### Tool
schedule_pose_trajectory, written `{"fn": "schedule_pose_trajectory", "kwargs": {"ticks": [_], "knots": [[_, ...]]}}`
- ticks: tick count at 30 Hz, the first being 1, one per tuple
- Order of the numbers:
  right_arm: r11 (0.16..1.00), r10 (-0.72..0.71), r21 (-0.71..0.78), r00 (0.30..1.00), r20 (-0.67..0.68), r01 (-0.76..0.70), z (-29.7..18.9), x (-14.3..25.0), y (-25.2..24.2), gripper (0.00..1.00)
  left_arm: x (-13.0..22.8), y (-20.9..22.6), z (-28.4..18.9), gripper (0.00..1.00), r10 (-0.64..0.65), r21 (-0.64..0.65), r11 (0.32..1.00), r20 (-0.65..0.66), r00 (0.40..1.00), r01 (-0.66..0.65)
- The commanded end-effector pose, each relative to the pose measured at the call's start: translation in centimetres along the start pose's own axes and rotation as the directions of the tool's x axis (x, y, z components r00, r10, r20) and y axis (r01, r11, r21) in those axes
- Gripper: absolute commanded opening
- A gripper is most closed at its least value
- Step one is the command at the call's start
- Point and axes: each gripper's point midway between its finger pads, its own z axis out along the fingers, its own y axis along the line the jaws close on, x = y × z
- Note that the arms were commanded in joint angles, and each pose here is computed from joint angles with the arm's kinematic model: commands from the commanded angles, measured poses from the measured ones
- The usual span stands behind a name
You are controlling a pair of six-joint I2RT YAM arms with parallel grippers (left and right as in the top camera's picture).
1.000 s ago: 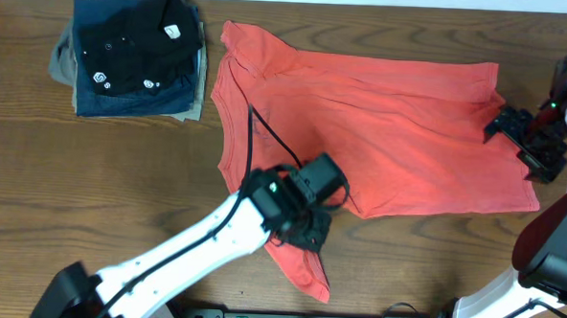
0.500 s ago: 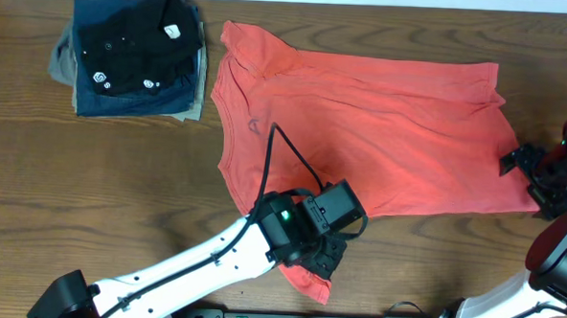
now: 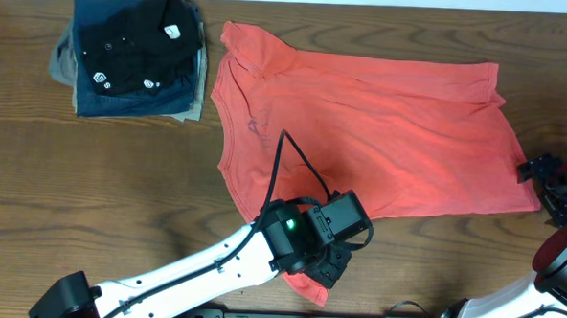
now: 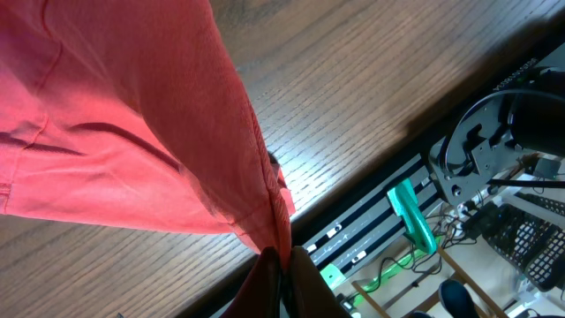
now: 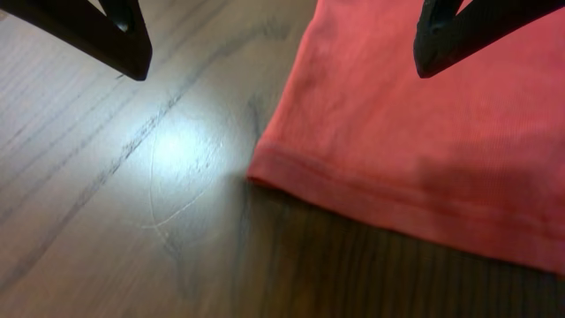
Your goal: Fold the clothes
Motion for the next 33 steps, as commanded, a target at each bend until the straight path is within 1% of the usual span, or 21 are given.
{"fn": "schedule_pose_trajectory", "kwargs": {"ticks": [1, 9, 15, 23, 26, 33], "knots": [[0.999, 0.032, 0.034, 0.999, 0.017, -0.033, 0.7, 0.0, -0.8, 0.92, 0.3, 0.2, 0.4, 0.06, 0.004, -0.012, 1.000, -0.016, 1.000, -0.005], [0.999, 0.038, 0.004, 0.997, 0.063, -0.038, 2.2, -0.6, -0.3, 0.89, 0.3, 0.2, 0.4, 0.06, 0.004, -0.012, 1.000, -0.015, 1.000, -0.005], [0.999, 0.040, -0.006, 0.996, 0.078, -0.039, 2.7, -0.7, -0.2, 0.83, 0.3, 0.2, 0.4, 0.06, 0.004, -0.012, 1.000, -0.015, 1.000, -0.005], [0.999, 0.042, -0.015, 0.995, 0.090, -0.041, 4.0, -0.4, -0.2, 0.78, 0.3, 0.2, 0.4, 0.06, 0.004, -0.012, 1.000, -0.016, 1.000, -0.005], [0.999, 0.042, -0.017, 0.995, 0.092, -0.041, 4.0, -0.5, -0.2, 0.69, 0.3, 0.2, 0.4, 0.06, 0.004, -0.012, 1.000, -0.016, 1.000, -0.005], [0.998, 0.059, -0.017, 0.994, 0.091, -0.058, 4.0, -0.4, -0.2, 0.27, 0.3, 0.2, 0.4, 0.06, 0.005, -0.011, 1.000, -0.018, 1.000, -0.006]]}}
